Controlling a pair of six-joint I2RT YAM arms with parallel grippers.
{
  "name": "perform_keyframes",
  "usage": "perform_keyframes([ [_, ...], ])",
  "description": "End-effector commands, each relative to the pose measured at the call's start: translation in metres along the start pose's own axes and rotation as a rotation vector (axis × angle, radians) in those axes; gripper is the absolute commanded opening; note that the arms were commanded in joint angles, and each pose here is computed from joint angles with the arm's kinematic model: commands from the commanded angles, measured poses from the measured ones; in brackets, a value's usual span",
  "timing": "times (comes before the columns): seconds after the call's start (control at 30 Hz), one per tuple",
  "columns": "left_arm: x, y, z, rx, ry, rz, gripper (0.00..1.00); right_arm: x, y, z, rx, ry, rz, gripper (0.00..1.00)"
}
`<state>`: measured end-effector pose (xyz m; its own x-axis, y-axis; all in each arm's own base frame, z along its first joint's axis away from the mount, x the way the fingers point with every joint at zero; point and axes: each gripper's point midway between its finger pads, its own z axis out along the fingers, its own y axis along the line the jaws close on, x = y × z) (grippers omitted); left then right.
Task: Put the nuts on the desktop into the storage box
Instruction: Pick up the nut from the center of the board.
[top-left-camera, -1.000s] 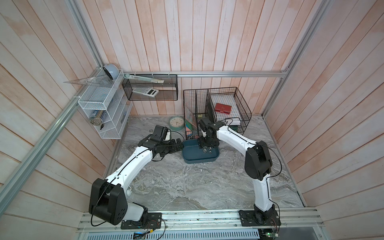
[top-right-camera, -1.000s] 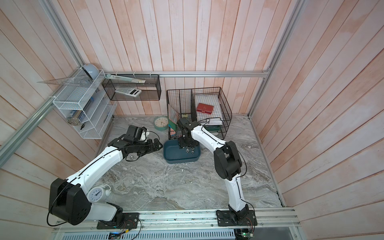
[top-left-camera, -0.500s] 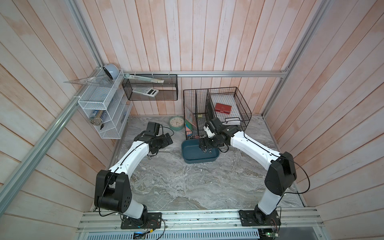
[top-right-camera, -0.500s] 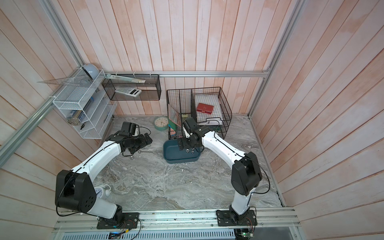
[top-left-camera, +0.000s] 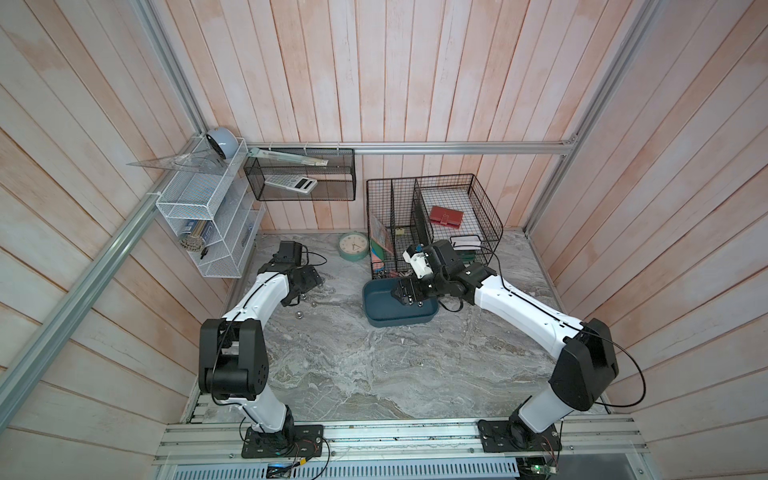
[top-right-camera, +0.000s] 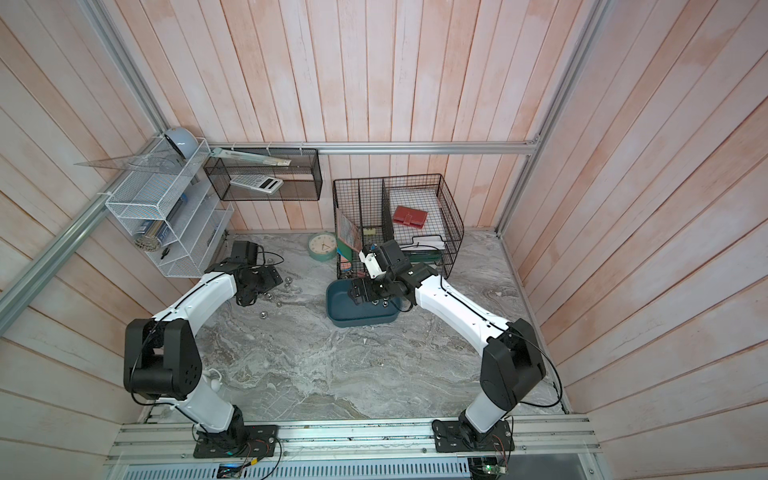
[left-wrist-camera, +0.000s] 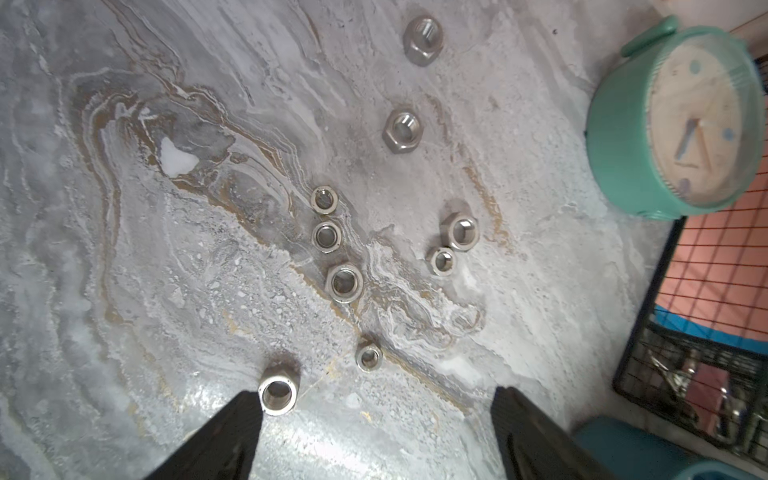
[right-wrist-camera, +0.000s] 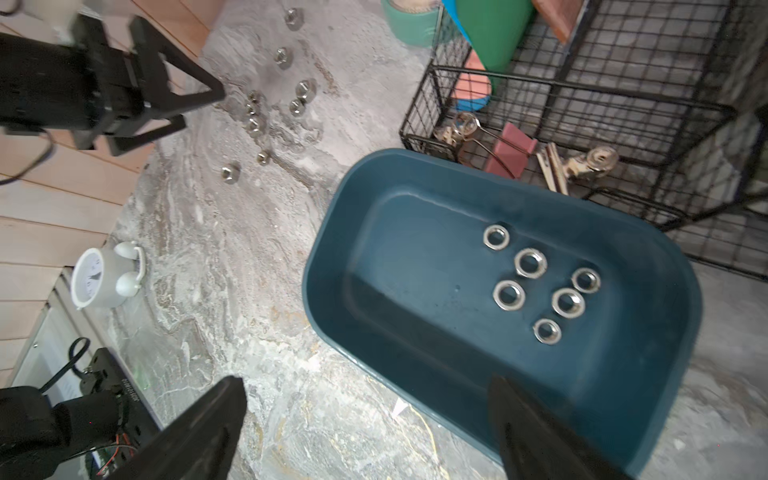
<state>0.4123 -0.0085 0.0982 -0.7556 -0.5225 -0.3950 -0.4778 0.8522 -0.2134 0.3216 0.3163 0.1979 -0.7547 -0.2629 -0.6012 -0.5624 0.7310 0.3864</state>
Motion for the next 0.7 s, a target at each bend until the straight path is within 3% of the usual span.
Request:
perform_keyframes([
  [0.0,-0.006,-0.002,0.005,-0.014,0.0,0.021,0.81,-0.008,0.027,-0.002,-0.112,-0.042,-0.07,0.98],
  [0.37,0.009,-0.001,0.041,-0.042,0.1,0.041,0.44,-0.005,0.035,0.004,-0.117,-0.021,-0.074,0.98],
  [0.67,0.025,-0.002,0.059,-0.054,0.155,0.095,0.4,-0.003,0.03,0.006,-0.096,-0.009,-0.052,0.98],
])
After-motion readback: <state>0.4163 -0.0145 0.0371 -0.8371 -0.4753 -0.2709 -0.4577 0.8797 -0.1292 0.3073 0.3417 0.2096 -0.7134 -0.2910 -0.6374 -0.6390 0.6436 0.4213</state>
